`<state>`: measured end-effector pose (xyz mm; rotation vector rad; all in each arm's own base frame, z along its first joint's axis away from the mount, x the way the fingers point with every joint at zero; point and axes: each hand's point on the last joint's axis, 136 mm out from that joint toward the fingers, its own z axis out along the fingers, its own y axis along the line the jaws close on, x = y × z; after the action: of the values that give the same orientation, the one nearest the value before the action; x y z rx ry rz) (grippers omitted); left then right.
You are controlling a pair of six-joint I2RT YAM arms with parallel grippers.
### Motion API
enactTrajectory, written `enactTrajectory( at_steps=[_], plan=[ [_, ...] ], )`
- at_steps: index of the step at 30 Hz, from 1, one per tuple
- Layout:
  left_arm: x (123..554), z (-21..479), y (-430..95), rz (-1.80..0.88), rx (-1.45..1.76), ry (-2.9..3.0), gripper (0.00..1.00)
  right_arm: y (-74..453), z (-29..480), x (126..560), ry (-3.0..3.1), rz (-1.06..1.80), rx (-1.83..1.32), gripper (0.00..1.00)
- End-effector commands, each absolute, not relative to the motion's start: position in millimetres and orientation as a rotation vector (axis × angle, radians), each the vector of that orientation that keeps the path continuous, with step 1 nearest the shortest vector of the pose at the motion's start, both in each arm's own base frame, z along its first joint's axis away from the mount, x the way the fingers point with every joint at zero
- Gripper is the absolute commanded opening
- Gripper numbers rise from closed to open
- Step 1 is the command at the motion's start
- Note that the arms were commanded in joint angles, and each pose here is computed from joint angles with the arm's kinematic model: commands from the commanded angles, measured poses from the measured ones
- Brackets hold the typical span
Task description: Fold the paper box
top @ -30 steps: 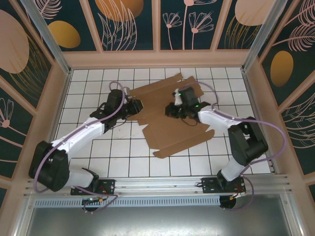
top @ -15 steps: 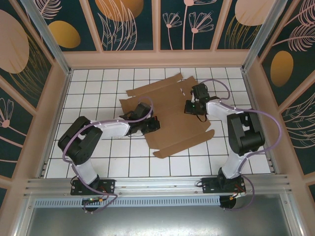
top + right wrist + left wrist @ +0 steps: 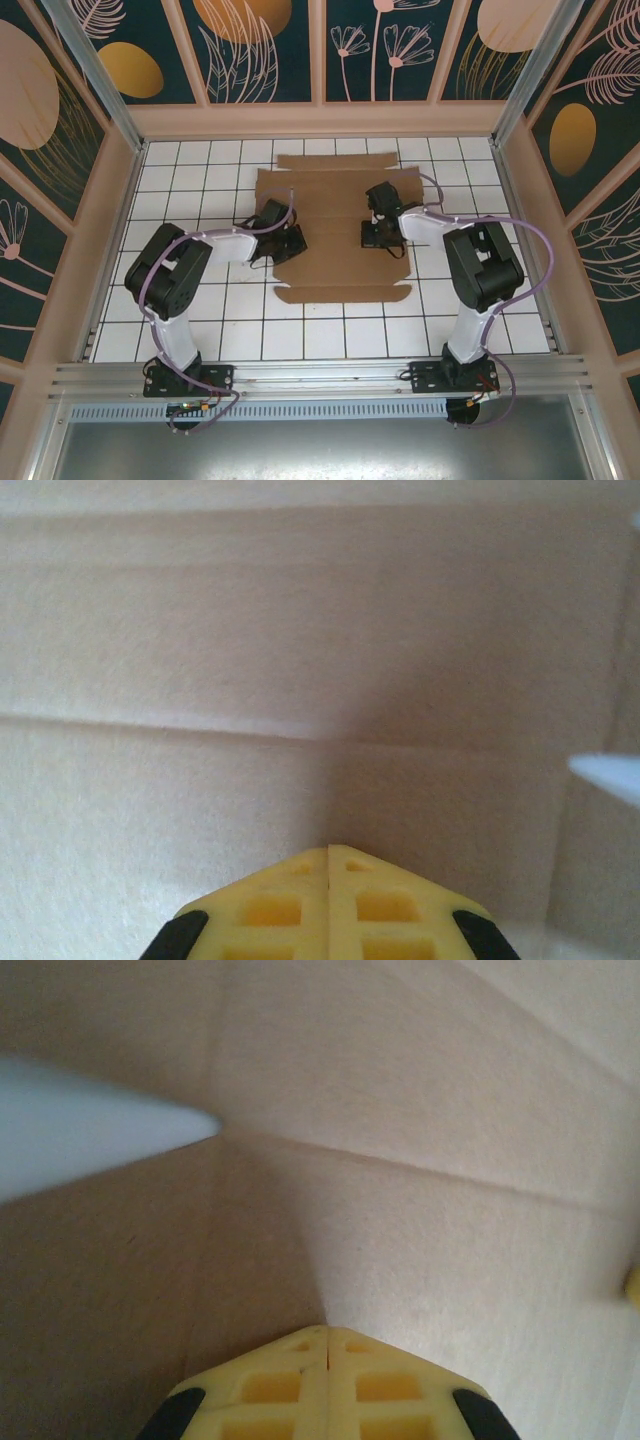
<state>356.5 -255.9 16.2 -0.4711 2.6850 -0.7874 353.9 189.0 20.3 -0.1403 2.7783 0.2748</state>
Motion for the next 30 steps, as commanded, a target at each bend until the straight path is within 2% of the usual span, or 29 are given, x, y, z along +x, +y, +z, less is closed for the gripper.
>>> enactTrajectory(
  at_steps=[1,5,11,13,15,19,23,26,30],
  plan=[
    [368.2,-1.9,-232.2,-0.583,-0.515,2.730,0.00,209.7,-1.7,294.4,2.937,0.283,-0.283,0.00],
    [393.8,9.6,-235.0,-0.534,-0.472,2.704,0.00,255.6,2.2,270.0,2.934,0.452,-0.347,0.00],
    [418.0,17.9,-235.5,-0.513,-0.404,2.688,0.00,359.4,34.2,240.0,2.838,0.906,-0.434,0.00],
    [423.5,22.3,-228.2,-0.500,-0.405,2.674,0.00,390.3,44.9,232.1,2.811,1.035,-0.464,0.04],
    [428.7,32.7,-219.6,-0.510,-0.419,2.647,0.00,409.9,63.9,234.1,2.736,1.132,-0.476,0.12],
    [432.0,61.8,-215.3,-0.523,-0.346,2.590,0.00,386.7,116.3,268.8,2.550,1.148,-0.392,0.33],
    [422.0,80.3,-214.2,-0.562,-0.320,2.563,0.00,323.4,163.4,316.0,2.373,0.990,-0.342,0.72],
    [405.6,76.2,-209.4,-0.594,-0.380,2.574,0.00,276.5,171.0,347.4,2.361,0.861,-0.297,0.74],
    [380.3,56.7,-217.4,-0.734,-0.466,2.622,0.00,202.9,144.4,397.6,2.434,0.568,-0.182,0.75]
  ],
)
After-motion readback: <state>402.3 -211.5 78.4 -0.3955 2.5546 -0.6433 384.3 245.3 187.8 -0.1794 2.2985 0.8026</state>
